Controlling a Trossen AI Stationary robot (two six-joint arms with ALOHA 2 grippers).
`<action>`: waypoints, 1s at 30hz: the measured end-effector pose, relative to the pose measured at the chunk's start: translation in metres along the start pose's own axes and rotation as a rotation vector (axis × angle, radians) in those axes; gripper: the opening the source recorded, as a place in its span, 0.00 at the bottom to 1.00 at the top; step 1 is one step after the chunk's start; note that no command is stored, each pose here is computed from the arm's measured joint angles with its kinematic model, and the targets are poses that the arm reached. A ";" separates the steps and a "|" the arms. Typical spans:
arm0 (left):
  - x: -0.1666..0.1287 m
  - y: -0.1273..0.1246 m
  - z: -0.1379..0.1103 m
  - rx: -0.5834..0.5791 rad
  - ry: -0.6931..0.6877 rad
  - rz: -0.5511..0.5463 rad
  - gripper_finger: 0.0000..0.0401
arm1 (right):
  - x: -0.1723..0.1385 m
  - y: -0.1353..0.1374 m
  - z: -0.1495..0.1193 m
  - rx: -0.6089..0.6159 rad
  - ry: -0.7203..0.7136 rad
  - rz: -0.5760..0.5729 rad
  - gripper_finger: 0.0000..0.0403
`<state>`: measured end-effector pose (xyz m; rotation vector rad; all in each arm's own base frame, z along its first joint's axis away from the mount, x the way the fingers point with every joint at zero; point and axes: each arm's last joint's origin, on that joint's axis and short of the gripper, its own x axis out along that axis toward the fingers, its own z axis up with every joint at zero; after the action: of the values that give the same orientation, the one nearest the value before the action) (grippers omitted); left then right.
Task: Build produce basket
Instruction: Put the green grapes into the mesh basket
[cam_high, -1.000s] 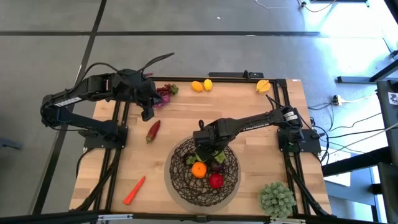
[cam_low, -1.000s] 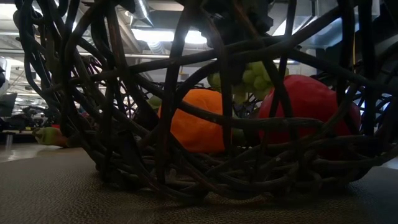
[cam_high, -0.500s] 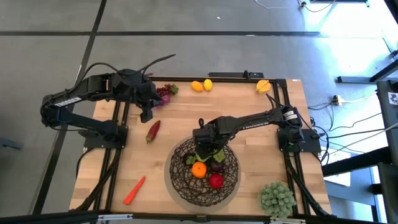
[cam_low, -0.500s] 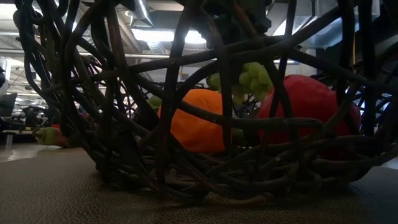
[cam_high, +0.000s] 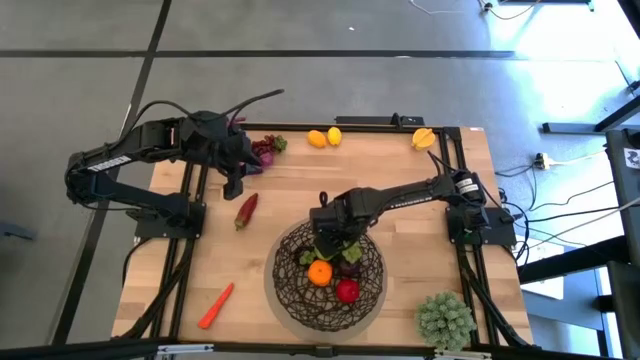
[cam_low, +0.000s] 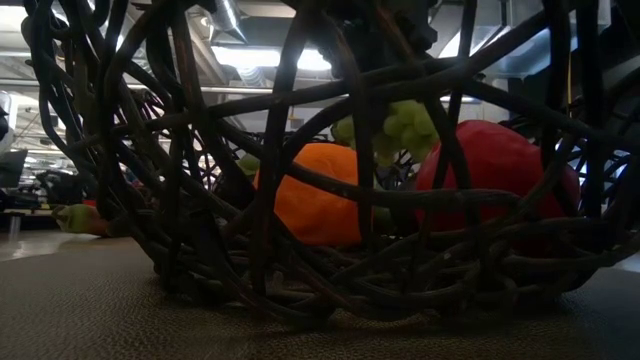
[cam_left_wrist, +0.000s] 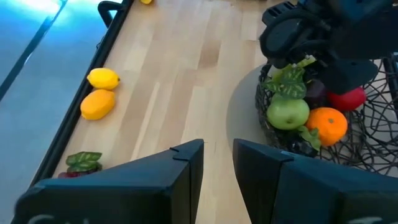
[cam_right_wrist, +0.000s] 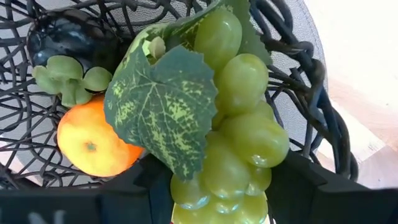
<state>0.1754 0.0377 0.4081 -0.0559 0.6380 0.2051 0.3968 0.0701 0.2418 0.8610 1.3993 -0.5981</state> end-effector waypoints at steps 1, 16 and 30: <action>0.000 0.000 0.000 0.000 0.000 0.000 0.19 | 0.000 0.000 -0.001 -0.002 0.000 0.000 0.49; 0.000 0.000 0.000 0.000 0.001 0.000 0.19 | 0.000 -0.001 0.002 -0.018 -0.007 -0.003 0.38; 0.000 0.000 0.000 0.002 0.000 0.001 0.19 | 0.005 -0.003 0.003 0.002 -0.004 -0.006 0.55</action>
<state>0.1754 0.0378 0.4081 -0.0540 0.6386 0.2055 0.3969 0.0667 0.2362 0.8570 1.3978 -0.6052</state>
